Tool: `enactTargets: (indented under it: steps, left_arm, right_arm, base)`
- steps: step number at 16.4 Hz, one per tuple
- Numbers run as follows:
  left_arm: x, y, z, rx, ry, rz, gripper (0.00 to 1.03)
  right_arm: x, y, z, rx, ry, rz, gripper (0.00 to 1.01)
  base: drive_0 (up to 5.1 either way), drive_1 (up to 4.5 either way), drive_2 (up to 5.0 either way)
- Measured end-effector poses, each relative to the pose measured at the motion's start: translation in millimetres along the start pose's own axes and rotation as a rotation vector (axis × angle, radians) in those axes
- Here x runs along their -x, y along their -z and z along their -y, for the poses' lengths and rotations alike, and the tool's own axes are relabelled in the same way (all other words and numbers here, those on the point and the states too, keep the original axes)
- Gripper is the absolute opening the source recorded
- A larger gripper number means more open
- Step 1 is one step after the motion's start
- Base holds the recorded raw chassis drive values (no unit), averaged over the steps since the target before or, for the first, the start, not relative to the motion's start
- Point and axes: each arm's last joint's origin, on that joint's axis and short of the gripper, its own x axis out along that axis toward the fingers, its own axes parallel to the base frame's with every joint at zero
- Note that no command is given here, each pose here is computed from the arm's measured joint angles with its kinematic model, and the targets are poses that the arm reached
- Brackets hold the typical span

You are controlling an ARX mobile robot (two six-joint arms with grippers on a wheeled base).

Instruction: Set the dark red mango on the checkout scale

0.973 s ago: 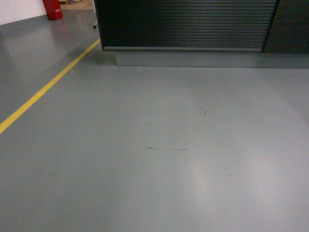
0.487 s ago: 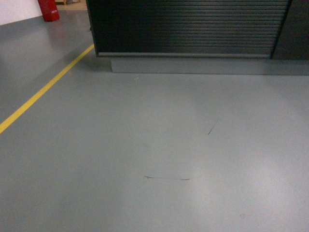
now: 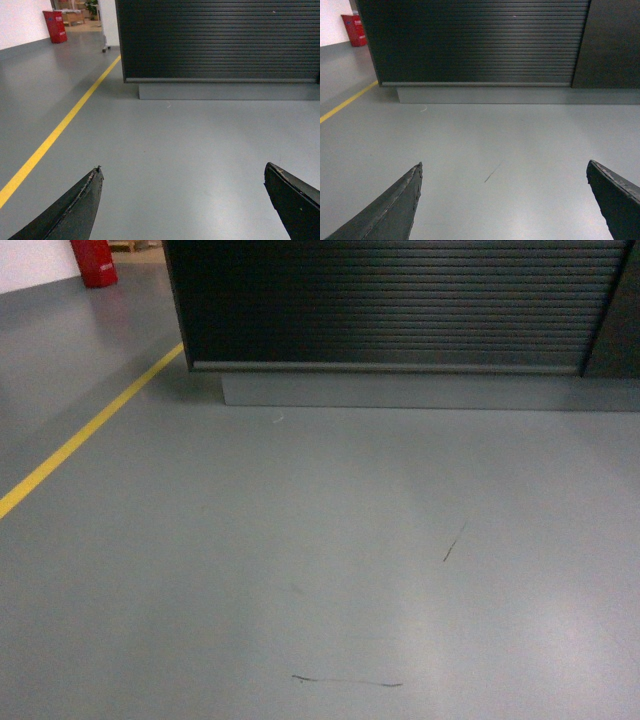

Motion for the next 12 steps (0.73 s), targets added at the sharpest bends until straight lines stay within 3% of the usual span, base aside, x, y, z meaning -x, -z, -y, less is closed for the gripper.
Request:
enactTargets:
  steps: [12]
  left_arm:
    - [0.0, -0.5, 0.0, 0.0, 0.001, 0.005, 0.98]
  right_arm:
    - [0.0, 0.0, 0.0, 0.0, 0.0, 0.0, 0.98]
  base:
    - [0.0, 4.37, -4.3]
